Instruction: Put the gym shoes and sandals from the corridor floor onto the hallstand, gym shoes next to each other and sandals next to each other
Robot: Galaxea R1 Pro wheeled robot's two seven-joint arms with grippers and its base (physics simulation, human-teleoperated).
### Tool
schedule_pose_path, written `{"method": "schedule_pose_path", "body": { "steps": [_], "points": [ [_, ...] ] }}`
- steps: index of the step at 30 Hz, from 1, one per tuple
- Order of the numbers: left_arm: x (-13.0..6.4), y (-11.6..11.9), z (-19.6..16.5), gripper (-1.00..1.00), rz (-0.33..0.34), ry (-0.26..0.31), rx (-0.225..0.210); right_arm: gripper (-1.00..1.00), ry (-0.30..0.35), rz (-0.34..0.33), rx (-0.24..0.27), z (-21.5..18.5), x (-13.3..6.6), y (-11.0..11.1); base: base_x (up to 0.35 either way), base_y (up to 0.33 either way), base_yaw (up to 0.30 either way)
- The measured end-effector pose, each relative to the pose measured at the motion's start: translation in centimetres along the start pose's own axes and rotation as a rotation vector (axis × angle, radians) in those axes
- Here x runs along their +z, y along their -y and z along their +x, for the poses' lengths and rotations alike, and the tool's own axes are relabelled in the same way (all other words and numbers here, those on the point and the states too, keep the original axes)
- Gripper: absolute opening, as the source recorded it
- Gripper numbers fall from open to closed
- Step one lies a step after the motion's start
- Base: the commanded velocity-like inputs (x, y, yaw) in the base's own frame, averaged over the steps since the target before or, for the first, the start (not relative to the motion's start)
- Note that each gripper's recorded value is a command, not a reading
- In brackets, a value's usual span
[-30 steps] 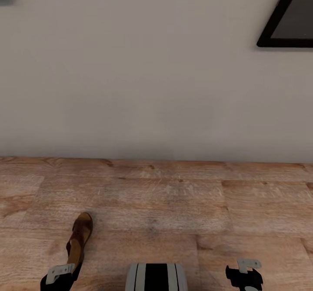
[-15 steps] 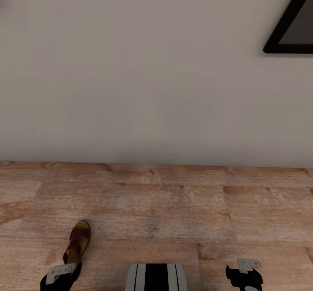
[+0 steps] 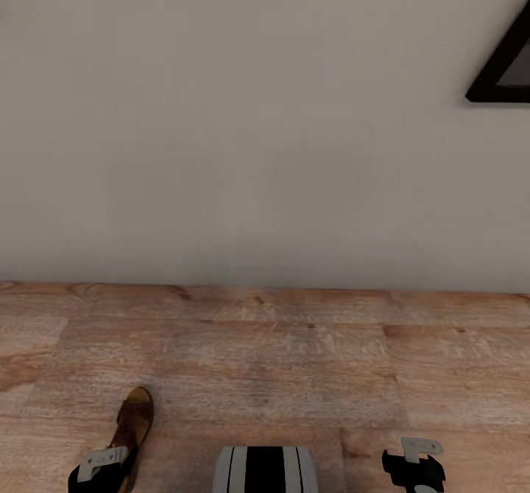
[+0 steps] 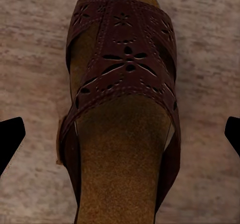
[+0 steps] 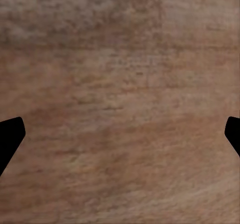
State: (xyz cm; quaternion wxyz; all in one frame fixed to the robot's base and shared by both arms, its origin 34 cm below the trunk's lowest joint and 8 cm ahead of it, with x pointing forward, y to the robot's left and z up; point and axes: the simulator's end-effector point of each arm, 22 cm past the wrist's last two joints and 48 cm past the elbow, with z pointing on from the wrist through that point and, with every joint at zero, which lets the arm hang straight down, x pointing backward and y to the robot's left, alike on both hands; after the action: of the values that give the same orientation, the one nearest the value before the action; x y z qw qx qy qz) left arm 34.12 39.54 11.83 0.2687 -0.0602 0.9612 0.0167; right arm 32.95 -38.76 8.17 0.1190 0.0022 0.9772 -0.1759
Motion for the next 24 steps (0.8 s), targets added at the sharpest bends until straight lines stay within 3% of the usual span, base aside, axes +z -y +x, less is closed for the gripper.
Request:
{"method": "schedule_pose_path", "body": {
  "steps": [24],
  "points": [
    [0.02,0.04,-0.03,1.0,0.001,0.0,0.001,1.0,0.0,0.0,0.0,0.0,0.0,0.0,0.015,0.004,0.0]
  ]
}}
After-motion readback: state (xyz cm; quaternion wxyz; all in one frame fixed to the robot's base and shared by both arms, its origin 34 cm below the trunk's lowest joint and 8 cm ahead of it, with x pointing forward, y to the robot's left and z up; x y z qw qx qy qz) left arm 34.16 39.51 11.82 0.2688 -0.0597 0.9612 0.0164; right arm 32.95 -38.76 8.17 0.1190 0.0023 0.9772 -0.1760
